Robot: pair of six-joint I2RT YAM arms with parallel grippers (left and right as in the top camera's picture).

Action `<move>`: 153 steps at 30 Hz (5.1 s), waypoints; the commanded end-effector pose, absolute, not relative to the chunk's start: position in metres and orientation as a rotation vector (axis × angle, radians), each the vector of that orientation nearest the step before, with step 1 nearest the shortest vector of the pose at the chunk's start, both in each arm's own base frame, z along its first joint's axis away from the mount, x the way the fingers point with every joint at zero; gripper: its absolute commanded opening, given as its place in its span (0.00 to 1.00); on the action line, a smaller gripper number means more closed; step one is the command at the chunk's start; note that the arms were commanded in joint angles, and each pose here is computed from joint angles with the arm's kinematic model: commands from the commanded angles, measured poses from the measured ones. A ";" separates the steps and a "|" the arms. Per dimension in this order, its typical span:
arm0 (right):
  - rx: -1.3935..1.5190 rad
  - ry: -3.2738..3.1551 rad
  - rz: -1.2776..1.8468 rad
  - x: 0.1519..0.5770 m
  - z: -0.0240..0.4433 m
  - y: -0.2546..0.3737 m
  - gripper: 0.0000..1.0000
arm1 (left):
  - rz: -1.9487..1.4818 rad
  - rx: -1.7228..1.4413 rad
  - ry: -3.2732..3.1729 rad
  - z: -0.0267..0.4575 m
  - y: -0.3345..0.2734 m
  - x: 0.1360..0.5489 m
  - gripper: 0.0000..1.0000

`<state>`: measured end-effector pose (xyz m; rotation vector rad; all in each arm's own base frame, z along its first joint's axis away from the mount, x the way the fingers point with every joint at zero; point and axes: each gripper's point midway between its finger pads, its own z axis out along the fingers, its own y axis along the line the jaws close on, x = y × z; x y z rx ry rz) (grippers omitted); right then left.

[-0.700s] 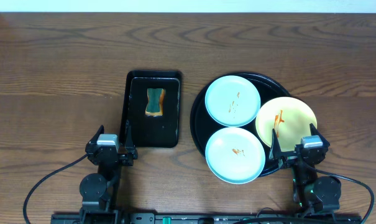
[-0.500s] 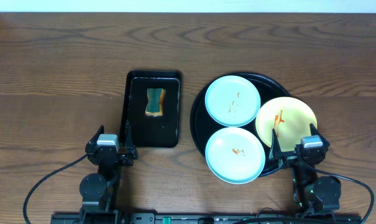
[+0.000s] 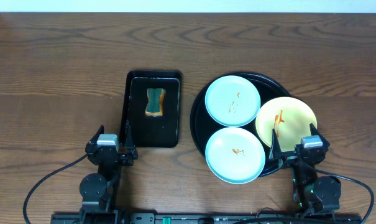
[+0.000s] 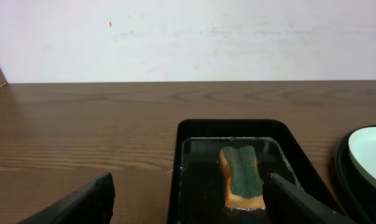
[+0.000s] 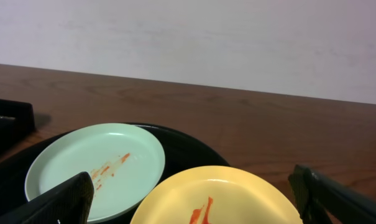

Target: Clean dirty plates on tray and stack at the side

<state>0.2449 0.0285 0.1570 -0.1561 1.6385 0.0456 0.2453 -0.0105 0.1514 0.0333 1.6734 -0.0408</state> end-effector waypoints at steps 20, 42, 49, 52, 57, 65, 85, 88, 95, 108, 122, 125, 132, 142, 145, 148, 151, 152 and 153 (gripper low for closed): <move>-0.175 1.638 0.044 0.244 0.156 0.031 0.99 | -0.034 0.051 1.721 0.138 -0.011 0.244 0.77; -0.175 1.638 0.044 0.244 0.156 0.031 0.99 | -0.034 0.051 1.721 0.138 -0.011 0.244 0.77; -0.175 1.637 0.044 0.244 0.156 0.031 0.99 | -0.033 0.052 1.721 0.138 -0.011 0.244 0.77; -0.175 1.638 0.044 0.244 0.156 0.031 0.99 | -0.033 0.052 1.721 0.138 -0.011 0.244 0.77; -0.175 1.638 0.044 0.244 0.156 0.031 0.99 | -0.034 0.051 1.720 0.138 -0.011 0.244 0.77; -0.155 1.640 0.011 0.245 0.156 0.025 0.99 | -0.033 0.052 1.720 0.138 -0.011 0.244 0.77; 0.022 1.702 0.104 0.245 0.168 0.018 0.99 | -0.154 -0.103 1.817 0.158 -0.011 0.248 0.77; 0.051 1.772 0.124 0.246 0.169 0.018 0.99 | -0.151 -0.107 1.886 0.163 -0.011 0.253 0.77; 0.031 1.998 0.142 0.254 0.176 0.025 0.99 | -0.157 -0.111 2.097 0.177 -0.015 0.269 0.78; -0.077 2.365 0.481 0.263 0.184 0.078 0.99 | -0.194 -0.130 2.559 0.184 -0.024 0.277 0.77; -0.041 2.624 0.568 0.229 0.138 0.085 0.85 | -0.351 -0.042 2.427 0.194 -0.050 0.323 0.77; 0.019 2.722 0.606 0.220 0.118 0.088 0.78 | -0.359 -0.015 2.425 0.183 -0.059 0.343 0.77; 0.143 2.878 0.615 0.209 0.089 0.086 0.74 | -0.328 0.037 2.553 0.120 -0.077 0.368 0.72; 0.164 2.909 0.614 0.210 0.081 0.086 0.73 | -0.243 0.085 2.647 0.040 -0.093 0.394 0.59; 0.166 2.910 0.614 0.210 0.081 0.086 0.73 | -0.215 0.074 2.680 0.022 -0.090 0.394 0.54; 0.169 2.906 0.614 0.211 0.082 0.086 0.73 | -0.211 0.073 2.709 0.011 -0.090 0.391 0.40; 0.167 2.901 0.615 0.212 0.082 0.087 0.73 | -0.211 0.073 2.708 0.012 -0.090 0.392 0.20; 0.167 2.900 0.615 0.212 0.082 0.087 0.73 | -0.211 0.073 2.708 0.012 -0.090 0.392 0.13; 0.167 2.899 0.615 0.212 0.082 0.087 0.72 | -0.212 0.073 2.708 0.013 -0.090 0.391 0.08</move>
